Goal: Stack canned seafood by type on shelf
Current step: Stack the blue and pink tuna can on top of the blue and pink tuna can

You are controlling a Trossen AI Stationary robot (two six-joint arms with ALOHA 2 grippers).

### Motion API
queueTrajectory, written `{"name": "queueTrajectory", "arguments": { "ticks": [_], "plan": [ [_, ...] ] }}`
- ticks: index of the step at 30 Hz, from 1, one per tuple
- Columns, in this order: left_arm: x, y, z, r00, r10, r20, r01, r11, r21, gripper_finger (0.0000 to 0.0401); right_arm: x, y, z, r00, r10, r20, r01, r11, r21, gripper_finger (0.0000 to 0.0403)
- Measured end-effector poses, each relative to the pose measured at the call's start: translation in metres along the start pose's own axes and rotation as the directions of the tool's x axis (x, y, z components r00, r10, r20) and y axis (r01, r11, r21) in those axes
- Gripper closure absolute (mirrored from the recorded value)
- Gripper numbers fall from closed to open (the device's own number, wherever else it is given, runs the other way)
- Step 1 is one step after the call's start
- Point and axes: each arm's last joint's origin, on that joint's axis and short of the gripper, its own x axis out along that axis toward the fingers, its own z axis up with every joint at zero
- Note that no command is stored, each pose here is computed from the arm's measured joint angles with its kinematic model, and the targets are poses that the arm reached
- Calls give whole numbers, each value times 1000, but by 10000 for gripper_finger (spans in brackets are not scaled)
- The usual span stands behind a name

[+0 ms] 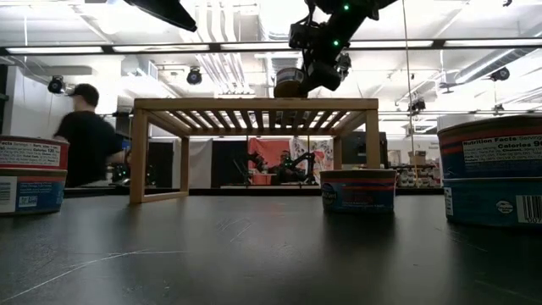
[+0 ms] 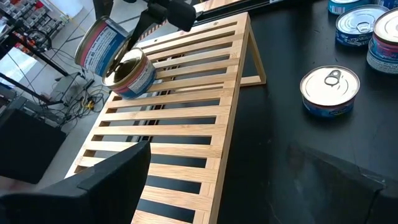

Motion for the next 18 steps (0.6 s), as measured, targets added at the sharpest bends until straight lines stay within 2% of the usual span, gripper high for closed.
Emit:
{"name": "queueTrajectory", "arguments": {
  "ticks": [6,18],
  "plan": [
    [0,0,0,1000,0,0,0,1000,0,46,0,0,0,1000,2,-1,-2,1000,-13,210],
    [0,0,0,1000,0,0,0,1000,-2,46,0,2,-1,1000,15,-4,-15,1000,-24,183]
  ]
}}
